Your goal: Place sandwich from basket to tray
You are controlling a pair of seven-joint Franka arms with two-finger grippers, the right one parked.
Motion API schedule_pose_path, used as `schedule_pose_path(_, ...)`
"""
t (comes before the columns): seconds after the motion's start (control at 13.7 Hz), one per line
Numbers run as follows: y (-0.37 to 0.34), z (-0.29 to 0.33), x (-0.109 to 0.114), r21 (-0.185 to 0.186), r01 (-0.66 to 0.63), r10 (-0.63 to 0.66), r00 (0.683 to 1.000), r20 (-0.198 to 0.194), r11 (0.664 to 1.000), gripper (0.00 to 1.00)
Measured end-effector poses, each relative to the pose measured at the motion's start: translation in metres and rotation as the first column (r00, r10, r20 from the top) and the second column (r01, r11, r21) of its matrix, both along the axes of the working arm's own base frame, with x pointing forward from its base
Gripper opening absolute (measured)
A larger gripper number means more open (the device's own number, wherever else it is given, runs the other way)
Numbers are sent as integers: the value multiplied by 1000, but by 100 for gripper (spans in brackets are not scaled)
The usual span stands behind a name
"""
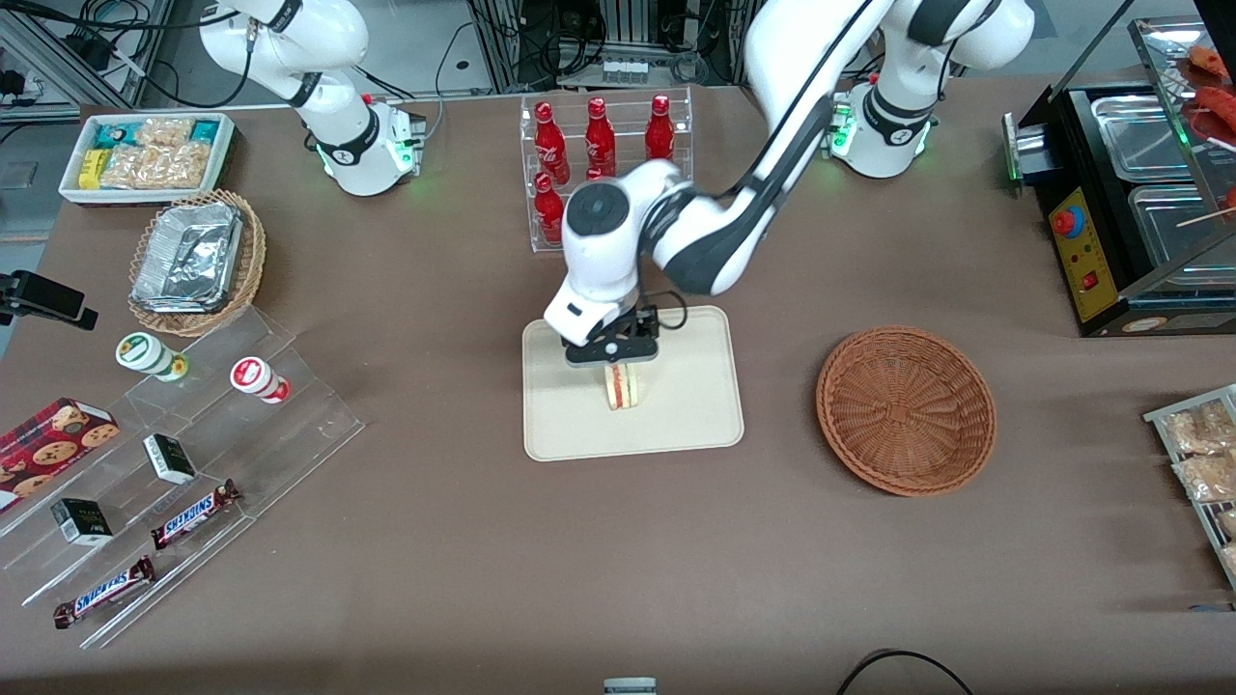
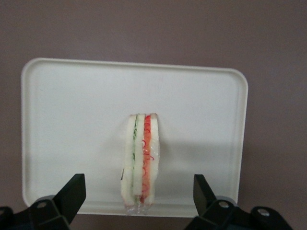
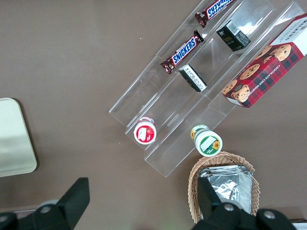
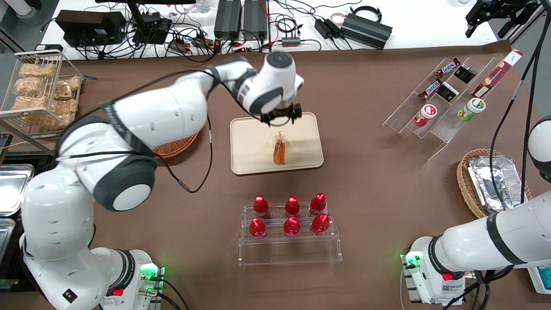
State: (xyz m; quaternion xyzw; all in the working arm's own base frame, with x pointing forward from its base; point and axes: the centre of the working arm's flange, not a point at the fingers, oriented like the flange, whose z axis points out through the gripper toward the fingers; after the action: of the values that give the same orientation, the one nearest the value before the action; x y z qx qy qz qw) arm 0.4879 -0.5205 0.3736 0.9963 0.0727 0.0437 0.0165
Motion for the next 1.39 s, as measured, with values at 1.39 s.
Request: schedule_pose_path(1.39, 476, 279, 26, 39, 117, -112, 987, -115, 992, 100)
